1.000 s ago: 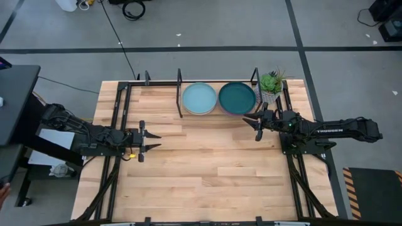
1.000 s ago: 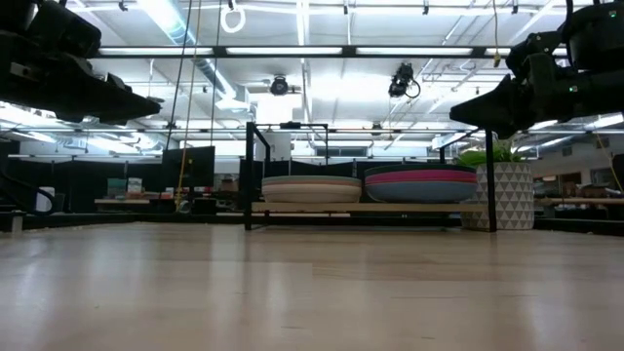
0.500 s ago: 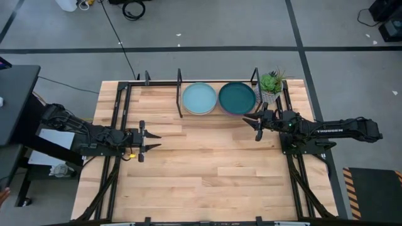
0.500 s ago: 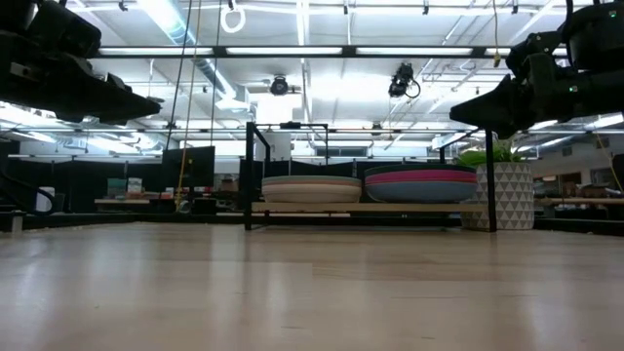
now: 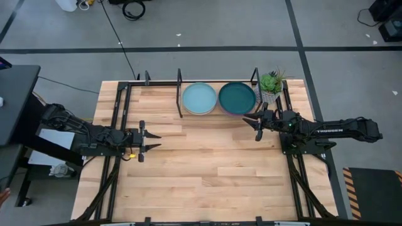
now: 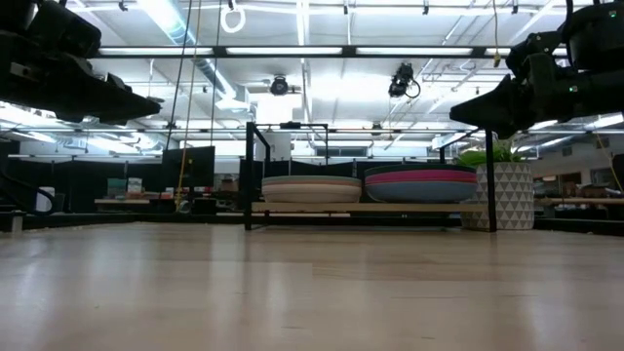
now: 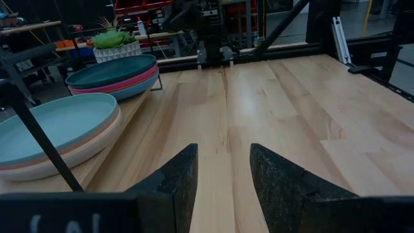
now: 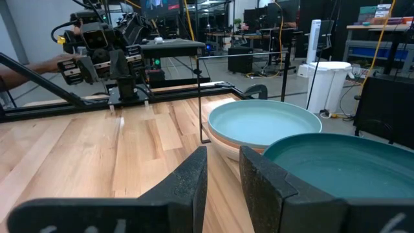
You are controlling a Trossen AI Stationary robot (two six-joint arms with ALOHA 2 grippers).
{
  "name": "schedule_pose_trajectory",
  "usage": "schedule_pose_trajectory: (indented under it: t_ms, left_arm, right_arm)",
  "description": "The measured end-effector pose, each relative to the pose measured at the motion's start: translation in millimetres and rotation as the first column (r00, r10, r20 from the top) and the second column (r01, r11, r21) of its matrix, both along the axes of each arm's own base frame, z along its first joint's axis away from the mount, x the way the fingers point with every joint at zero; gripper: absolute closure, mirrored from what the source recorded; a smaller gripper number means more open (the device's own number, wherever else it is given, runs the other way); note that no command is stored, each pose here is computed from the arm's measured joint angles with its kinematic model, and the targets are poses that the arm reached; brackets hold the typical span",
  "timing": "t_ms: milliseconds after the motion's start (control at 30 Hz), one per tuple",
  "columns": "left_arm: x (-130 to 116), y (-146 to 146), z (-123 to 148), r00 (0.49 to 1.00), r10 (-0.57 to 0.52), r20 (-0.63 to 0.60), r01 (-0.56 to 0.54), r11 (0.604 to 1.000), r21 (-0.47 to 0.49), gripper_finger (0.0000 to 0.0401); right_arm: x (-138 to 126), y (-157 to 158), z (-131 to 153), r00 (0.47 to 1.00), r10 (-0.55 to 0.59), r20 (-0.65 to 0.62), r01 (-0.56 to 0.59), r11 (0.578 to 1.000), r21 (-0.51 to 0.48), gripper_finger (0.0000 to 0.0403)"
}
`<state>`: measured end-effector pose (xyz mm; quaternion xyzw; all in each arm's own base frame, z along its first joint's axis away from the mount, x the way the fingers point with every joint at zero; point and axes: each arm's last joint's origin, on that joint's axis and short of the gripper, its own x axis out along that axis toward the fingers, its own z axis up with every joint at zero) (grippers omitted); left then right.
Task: Place and stack plates onto a shelf
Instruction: Return to Home Position
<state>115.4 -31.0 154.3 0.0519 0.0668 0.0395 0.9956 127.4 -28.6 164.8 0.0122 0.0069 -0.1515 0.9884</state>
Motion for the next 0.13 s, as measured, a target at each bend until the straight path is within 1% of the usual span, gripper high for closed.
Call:
schedule_pose_trajectory:
  t_ms: [133]
  left_arm:
    - [0.0, 0.0, -0.1, 1.000, 0.000, -0.001, 0.000, 1.000, 0.000, 0.0253]
  right_arm:
    - [0.0, 0.0, 0.0, 1.000, 0.000, 0.000, 0.000, 1.000, 0.000, 0.0306]
